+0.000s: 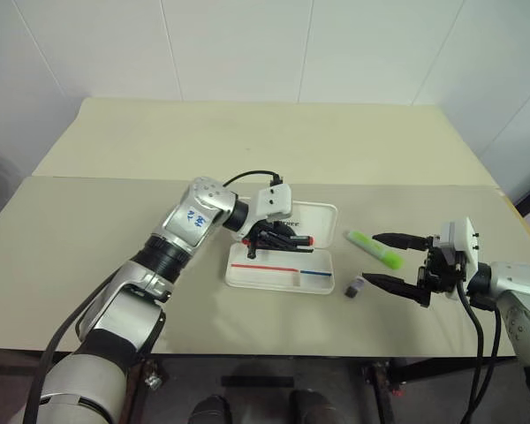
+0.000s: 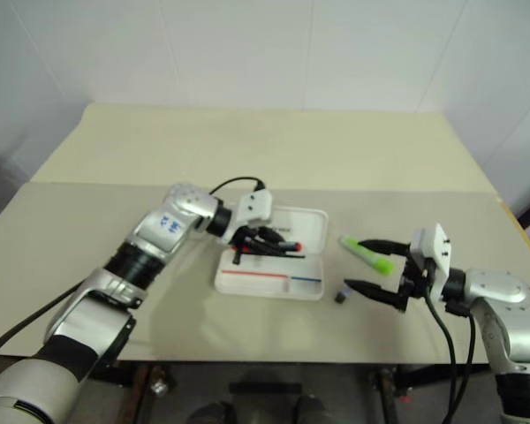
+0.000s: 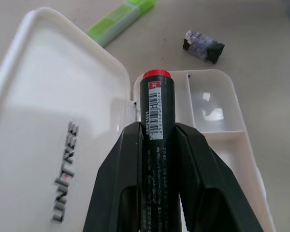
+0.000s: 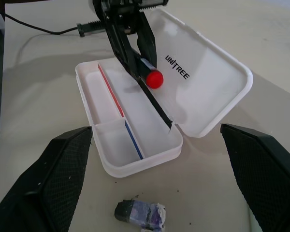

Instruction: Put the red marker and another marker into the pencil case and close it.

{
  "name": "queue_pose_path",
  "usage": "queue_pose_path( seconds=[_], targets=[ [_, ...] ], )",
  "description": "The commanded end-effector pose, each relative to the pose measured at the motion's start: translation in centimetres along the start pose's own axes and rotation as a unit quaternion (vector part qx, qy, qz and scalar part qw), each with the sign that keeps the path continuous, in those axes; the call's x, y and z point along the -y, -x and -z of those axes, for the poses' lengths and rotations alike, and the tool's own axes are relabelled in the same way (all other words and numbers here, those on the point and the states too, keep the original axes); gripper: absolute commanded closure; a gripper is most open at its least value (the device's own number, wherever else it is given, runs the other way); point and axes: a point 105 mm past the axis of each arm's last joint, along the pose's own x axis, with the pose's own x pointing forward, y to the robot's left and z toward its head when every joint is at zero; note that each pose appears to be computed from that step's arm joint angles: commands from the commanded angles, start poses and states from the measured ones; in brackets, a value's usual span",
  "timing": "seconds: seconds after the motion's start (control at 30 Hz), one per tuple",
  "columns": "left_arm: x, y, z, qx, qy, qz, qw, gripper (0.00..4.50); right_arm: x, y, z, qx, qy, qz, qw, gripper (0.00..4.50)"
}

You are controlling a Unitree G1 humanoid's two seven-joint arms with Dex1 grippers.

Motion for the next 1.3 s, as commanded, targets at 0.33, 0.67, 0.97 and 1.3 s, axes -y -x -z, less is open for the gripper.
queue_pose_path(
  seconds=[0.33,0.67,0.97,1.3],
  targets=[
    [0.2,-1.2,-1.1,0.003,-0.017,0.014,1.0,2.55,-0.1,0.4,-1.2,0.016,0.019,0.024,0.999,0.0],
    [0.6,-0.1,-1.1,0.017,-0.008,0.002,1.0,0.05,0.1,0.0,-1.2,0.017,0.019,0.021,0.999,0.0],
    [2.2,3.4,-2.1,0.112,-0.01,0.005,0.994,0.05,1.5,-0.5,0.1,-0.012,0.027,0.048,0.998,0.0],
    [5.4,9.4,0.1,0.21,-0.019,-0.031,0.977,0.05,5.7,-1.4,4.1,-0.061,0.024,0.125,0.99,0.0]
  ],
)
